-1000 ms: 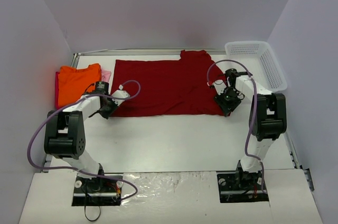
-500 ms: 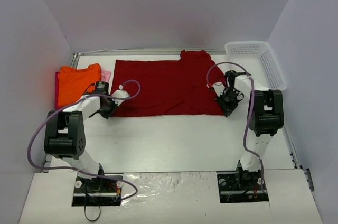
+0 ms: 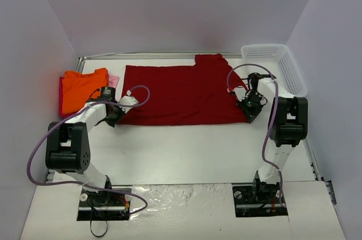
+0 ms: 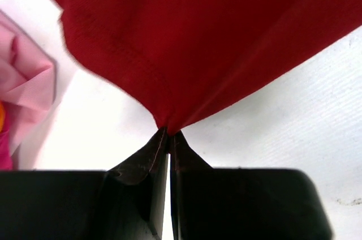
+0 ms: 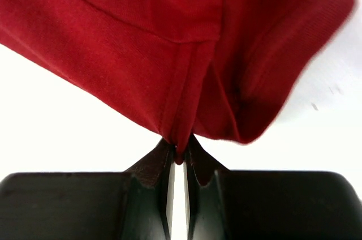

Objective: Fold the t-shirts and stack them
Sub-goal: Fold the flattened tshirt in 1/3 of the way

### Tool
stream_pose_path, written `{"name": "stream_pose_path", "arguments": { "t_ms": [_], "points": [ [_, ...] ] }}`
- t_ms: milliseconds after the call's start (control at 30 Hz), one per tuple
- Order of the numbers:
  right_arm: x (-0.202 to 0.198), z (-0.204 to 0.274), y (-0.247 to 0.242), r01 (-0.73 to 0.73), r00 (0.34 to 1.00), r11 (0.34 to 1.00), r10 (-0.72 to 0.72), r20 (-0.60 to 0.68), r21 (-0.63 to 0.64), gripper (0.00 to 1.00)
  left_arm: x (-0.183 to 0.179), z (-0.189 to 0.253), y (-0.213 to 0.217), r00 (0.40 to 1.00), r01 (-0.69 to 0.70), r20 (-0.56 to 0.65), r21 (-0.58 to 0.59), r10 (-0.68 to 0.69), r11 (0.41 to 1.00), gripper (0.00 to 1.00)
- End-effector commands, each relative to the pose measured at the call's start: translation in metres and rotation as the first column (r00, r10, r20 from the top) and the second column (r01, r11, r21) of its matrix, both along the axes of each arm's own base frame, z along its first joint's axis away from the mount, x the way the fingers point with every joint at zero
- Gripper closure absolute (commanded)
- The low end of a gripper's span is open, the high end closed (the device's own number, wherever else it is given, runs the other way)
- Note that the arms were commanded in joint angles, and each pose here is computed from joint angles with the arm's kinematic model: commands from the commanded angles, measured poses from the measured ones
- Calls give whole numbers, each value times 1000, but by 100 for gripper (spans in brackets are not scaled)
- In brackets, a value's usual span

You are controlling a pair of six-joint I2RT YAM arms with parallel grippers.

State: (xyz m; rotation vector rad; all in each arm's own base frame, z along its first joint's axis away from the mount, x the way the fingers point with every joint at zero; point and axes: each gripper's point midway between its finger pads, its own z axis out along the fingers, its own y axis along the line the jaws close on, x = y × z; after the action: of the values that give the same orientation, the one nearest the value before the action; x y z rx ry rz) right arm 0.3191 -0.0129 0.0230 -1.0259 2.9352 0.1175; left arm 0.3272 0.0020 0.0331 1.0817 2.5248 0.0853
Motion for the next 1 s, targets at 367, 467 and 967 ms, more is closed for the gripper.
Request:
{"name": "stream_pose_path", "arguments": {
  "t_ms": [367, 467, 967],
  "points": [
    [-33, 34, -40, 3, 999, 997, -7, -54, -75, 97, -15, 41, 18, 999, 32, 39, 58, -35, 998, 98],
    [-38, 33, -39, -3, 998, 998, -1, -64, -68, 96, -25, 37, 16, 998, 57, 8, 54, -58, 997, 98],
    [-74, 34, -33, -52, 982, 998, 46, -184, -27, 96, -92, 17, 11, 955, 184, -238, 10, -177, 983, 98]
  ]
}}
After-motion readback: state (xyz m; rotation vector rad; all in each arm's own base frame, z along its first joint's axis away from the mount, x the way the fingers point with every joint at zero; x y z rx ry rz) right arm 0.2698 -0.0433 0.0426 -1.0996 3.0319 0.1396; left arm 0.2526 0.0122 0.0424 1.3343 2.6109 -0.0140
